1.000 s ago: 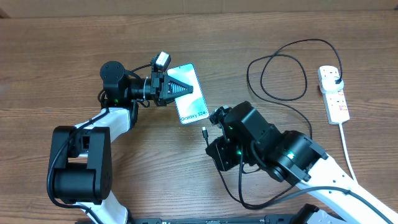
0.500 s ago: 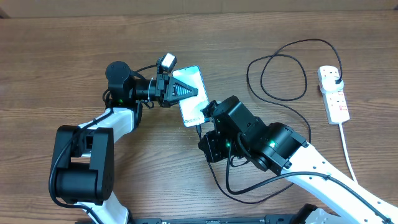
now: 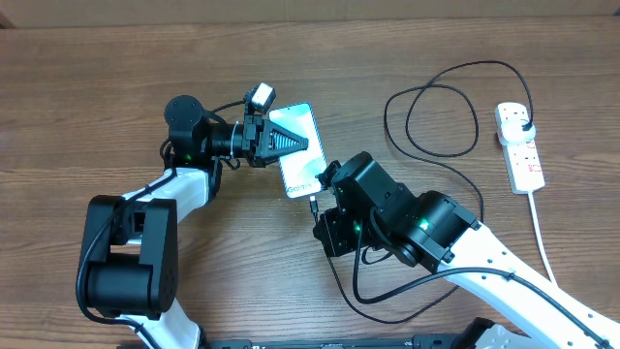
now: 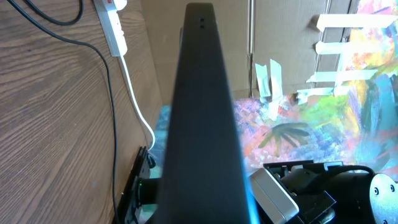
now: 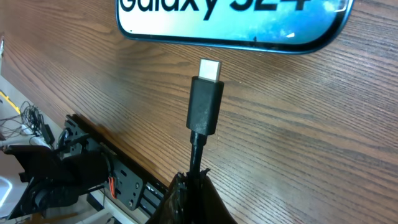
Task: Plug charger to phone and switch on socket
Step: 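Align the USB-C plug under the phone's charging port with the right gripper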
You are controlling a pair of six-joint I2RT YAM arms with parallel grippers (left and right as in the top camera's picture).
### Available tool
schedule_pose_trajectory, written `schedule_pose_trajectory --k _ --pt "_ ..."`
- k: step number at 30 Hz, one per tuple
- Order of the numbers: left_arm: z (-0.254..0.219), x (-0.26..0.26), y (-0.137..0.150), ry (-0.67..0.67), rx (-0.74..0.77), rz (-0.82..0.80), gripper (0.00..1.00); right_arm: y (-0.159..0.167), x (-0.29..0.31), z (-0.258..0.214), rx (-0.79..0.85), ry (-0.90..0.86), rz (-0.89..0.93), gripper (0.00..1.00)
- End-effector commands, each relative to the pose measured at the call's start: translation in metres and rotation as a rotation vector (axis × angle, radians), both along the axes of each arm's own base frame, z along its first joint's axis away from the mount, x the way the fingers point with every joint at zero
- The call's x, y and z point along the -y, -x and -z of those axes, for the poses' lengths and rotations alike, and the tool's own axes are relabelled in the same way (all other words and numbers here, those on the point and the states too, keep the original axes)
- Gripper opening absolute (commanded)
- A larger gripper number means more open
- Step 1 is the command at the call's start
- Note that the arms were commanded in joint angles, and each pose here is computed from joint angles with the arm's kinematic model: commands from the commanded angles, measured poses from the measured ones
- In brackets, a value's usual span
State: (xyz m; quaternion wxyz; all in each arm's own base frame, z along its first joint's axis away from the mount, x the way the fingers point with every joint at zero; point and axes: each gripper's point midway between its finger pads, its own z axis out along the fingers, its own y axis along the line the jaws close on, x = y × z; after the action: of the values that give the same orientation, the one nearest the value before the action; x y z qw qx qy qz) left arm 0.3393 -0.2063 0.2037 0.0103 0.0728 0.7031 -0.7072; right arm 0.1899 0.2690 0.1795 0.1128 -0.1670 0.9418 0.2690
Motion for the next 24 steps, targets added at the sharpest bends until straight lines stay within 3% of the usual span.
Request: schedule_pose_trajectory --k 1,24 --pt "-0.0068 0.0001 -0.0012 0.004 0.059 0.019 0.04 -0.0005 -0.0013 -0.001 0.018 -0.001 -0.03 0.04" --pt "-0.0063 0.0001 -0.0013 0.007 0.086 0.019 0.04 -0.0015 -0.0024 -0.002 0.047 -0.001 -0.066 0.04"
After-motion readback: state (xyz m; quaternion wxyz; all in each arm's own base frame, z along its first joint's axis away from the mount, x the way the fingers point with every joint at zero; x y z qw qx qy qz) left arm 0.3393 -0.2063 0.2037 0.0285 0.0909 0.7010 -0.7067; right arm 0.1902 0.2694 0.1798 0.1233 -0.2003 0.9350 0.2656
